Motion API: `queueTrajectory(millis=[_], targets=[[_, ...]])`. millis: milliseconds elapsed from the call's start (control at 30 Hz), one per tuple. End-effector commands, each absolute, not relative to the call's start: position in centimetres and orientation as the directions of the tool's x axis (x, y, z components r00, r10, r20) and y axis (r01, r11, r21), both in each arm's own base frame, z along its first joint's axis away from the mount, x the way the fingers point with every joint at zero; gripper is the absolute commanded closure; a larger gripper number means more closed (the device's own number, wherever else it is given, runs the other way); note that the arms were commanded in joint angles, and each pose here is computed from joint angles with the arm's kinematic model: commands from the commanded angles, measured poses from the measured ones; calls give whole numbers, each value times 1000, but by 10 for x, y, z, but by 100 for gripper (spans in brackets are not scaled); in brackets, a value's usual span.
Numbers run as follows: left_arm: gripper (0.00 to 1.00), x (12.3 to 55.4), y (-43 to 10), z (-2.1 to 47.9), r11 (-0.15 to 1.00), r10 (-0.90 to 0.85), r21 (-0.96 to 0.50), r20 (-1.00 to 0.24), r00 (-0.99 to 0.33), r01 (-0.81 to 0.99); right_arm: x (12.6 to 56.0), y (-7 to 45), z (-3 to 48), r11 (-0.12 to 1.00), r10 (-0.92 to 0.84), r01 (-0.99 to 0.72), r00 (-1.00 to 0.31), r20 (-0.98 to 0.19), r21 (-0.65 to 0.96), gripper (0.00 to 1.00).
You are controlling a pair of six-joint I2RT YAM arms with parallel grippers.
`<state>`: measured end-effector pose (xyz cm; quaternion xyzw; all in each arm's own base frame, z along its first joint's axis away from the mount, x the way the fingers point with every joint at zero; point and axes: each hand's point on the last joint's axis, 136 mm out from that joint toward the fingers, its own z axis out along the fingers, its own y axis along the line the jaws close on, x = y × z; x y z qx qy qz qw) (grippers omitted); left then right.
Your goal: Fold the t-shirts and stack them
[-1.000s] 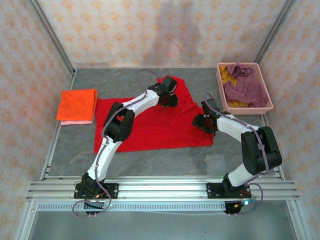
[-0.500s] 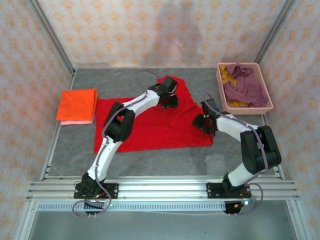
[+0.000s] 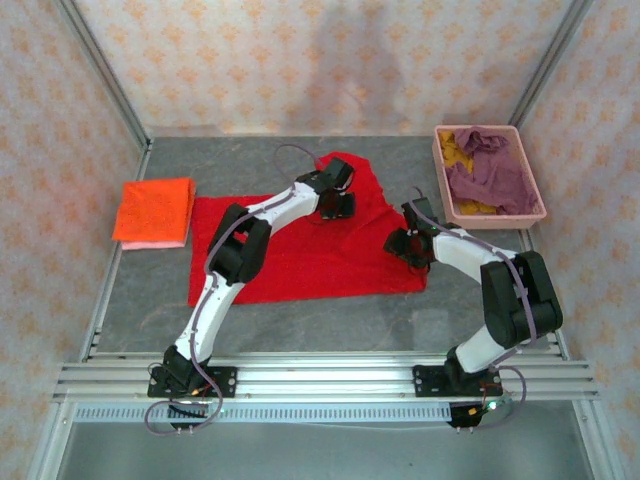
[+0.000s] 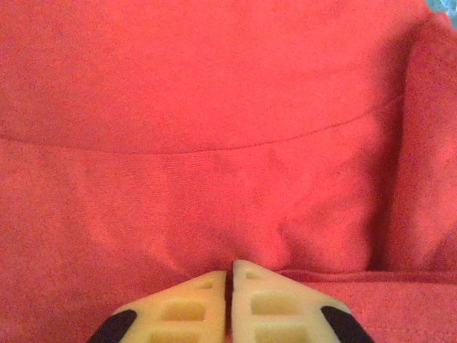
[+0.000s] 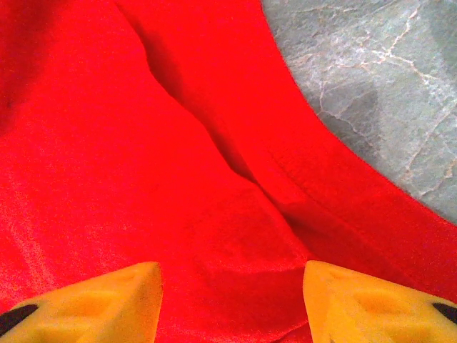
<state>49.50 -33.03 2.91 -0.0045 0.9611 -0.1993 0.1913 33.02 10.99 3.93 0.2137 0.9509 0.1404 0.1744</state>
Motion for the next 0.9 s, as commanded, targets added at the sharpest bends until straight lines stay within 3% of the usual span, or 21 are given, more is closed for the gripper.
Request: queueTrajectory(millis=[0, 267, 467, 800, 867], targets=[[98, 488, -334, 41, 920, -77, -383, -373, -925, 77, 330, 108, 33, 862, 472, 377, -842, -262, 339, 45], [100, 490, -326, 65, 928, -91, -365, -414, -906, 74, 328, 105, 27, 862, 477, 390, -841, -255, 324, 45], [90, 490, -324, 76, 929, -94, -363, -432, -897, 78, 328, 106, 25, 861, 478, 392, -842, -250, 324, 46], [100, 490, -329, 78, 920, -95, -382, -428, -899, 84, 328, 106, 26, 862, 477, 392, -843, -249, 323, 46], [93, 490, -329, 79, 919, -95, -384, -427, -899, 85, 329, 106, 25, 861, 478, 393, -843, -248, 324, 46]])
